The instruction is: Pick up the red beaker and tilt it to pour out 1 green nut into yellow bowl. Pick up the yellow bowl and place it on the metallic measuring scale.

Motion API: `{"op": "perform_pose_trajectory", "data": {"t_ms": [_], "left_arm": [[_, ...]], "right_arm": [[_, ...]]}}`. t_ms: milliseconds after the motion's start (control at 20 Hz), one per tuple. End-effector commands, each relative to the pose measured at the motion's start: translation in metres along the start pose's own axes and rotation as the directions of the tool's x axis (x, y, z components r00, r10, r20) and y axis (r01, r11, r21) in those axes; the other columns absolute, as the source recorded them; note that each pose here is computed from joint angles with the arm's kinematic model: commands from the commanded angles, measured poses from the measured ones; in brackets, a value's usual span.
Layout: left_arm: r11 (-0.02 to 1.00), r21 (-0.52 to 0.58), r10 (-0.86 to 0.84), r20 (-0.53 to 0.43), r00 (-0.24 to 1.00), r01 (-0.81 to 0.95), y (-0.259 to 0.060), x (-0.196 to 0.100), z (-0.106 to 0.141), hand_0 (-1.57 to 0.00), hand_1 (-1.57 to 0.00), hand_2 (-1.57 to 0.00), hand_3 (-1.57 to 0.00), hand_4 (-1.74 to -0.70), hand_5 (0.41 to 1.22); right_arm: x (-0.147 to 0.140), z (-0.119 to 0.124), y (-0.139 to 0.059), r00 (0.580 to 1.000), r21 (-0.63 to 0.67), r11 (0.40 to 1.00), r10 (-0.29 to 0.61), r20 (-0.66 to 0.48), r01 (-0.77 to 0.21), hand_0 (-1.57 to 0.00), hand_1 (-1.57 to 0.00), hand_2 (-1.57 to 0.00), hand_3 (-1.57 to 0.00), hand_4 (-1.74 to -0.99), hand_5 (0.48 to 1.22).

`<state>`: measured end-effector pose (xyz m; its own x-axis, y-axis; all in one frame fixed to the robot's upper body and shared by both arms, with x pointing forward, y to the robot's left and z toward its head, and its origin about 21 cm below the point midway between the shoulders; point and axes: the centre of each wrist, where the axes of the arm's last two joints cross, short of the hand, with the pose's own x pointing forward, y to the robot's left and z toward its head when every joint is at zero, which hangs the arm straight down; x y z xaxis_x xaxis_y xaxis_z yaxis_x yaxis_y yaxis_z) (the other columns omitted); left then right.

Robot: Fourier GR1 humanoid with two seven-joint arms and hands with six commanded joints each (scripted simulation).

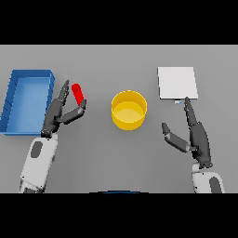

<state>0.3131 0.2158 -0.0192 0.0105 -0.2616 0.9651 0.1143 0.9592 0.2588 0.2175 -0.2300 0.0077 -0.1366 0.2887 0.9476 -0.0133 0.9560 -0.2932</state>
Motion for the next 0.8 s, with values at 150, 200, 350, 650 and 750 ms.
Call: {"op": "perform_pose_trajectory", "data": {"t_ms": [150,200,350,650,750], "left_arm": [[1.000,-0.016,0.006,-0.004,1.000,-0.006,-0.005,0.001,-0.016,0.00,0.00,0.00,0.00,-1.29,0.688],[1.000,-0.018,0.006,-0.007,1.000,-0.006,-0.009,0.003,-0.021,0.00,0.00,0.00,0.00,-1.30,0.689],[1.000,-0.022,-0.006,-0.007,1.000,0.006,-0.010,0.006,-0.029,0.00,0.00,0.00,0.00,-1.29,0.686],[0.999,-0.035,0.018,-0.015,1.000,-0.019,-0.011,0.004,-0.043,0.00,0.00,0.00,0.00,-1.31,0.688],[0.999,-0.031,0.028,0.000,1.000,-0.028,-0.015,0.003,-0.047,0.00,0.00,0.00,0.00,-1.33,0.695]], "right_arm": [[0.002,0.002,-0.002,1.000,-0.011,1.000,-0.005,-0.002,0.005,0.00,0.00,0.00,0.00,-1.267,0.640],[0.001,0.002,-0.001,1.000,-0.011,1.000,-0.007,-0.005,0.007,0.00,0.00,0.00,0.00,-1.270,0.642],[0.000,0.001,-0.003,1.000,-0.004,1.000,-0.004,-0.003,0.004,0.00,0.00,0.00,0.00,-1.267,0.644],[0.001,0.002,-0.007,1.000,-0.012,1.000,-0.014,0.003,0.014,0.00,0.00,0.00,0.00,-1.269,0.640],[0.001,0.002,-0.006,1.000,-0.013,1.000,-0.005,-0.004,0.005,0.00,0.00,0.00,0.00,-1.264,0.640]]}}
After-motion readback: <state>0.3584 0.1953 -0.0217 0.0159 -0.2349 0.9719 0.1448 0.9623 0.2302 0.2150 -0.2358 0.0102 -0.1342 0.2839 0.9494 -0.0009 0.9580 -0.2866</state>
